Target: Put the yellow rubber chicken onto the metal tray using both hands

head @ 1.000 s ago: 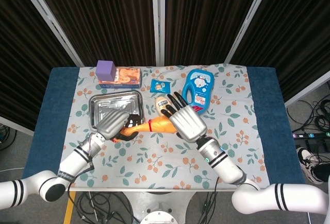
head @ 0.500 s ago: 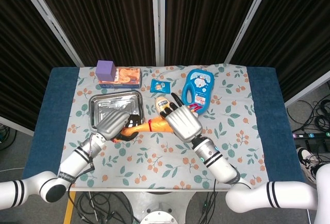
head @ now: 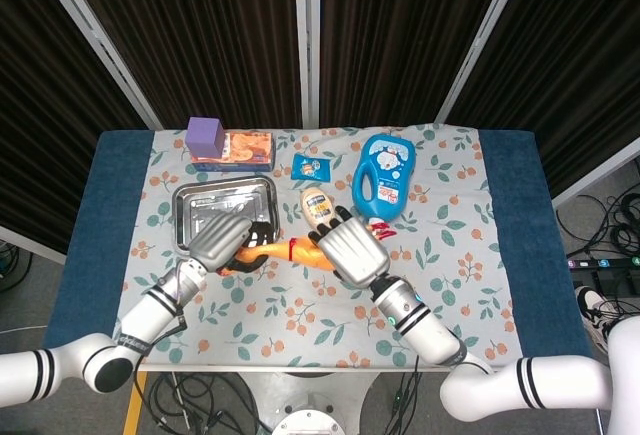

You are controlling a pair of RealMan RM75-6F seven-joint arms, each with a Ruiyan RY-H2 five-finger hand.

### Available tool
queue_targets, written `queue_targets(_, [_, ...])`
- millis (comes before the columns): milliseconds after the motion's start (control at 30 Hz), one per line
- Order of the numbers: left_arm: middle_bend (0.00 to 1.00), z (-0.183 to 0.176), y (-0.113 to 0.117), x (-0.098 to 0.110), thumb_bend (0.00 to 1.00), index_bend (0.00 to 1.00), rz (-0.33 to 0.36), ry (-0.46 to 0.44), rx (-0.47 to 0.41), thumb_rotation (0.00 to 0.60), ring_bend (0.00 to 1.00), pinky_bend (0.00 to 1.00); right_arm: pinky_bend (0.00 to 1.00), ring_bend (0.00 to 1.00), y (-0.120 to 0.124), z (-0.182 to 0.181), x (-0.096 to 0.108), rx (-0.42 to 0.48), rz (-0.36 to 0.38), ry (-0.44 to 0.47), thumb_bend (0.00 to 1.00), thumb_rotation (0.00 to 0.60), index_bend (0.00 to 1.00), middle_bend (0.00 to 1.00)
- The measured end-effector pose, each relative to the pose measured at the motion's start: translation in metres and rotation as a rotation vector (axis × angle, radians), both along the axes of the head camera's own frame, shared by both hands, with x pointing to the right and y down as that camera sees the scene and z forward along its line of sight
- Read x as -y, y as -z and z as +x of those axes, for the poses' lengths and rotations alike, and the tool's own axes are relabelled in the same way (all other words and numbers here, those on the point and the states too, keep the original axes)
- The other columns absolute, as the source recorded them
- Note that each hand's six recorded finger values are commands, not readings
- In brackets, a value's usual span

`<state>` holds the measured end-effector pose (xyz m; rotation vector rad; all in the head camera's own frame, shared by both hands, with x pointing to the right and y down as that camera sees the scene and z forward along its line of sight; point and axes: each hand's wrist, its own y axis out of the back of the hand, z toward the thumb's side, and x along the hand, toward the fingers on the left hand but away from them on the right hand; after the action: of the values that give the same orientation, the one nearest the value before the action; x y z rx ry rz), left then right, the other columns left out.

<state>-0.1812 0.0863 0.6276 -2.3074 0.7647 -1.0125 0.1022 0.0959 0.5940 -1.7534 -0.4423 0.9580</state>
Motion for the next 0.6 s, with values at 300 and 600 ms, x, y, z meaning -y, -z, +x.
queue_targets(300, [0.78, -0.001, 0.000, -0.003, 0.71, 0.74, -0.008, -0.004, 0.005, 0.600, 0.70, 0.84, 0.14, 0.18, 0.003, 0.011, 0.011, -0.013, 0.016, -0.045, 0.08, 0.600, 0.25, 0.36])
queue_targets(600, [0.78, 0.000, 0.000, -0.002, 0.71, 0.74, -0.014, -0.002, 0.007, 0.600, 0.70, 0.84, 0.13, 0.09, 0.005, 0.015, 0.012, -0.028, 0.011, -0.057, 0.00, 0.600, 0.00, 0.16])
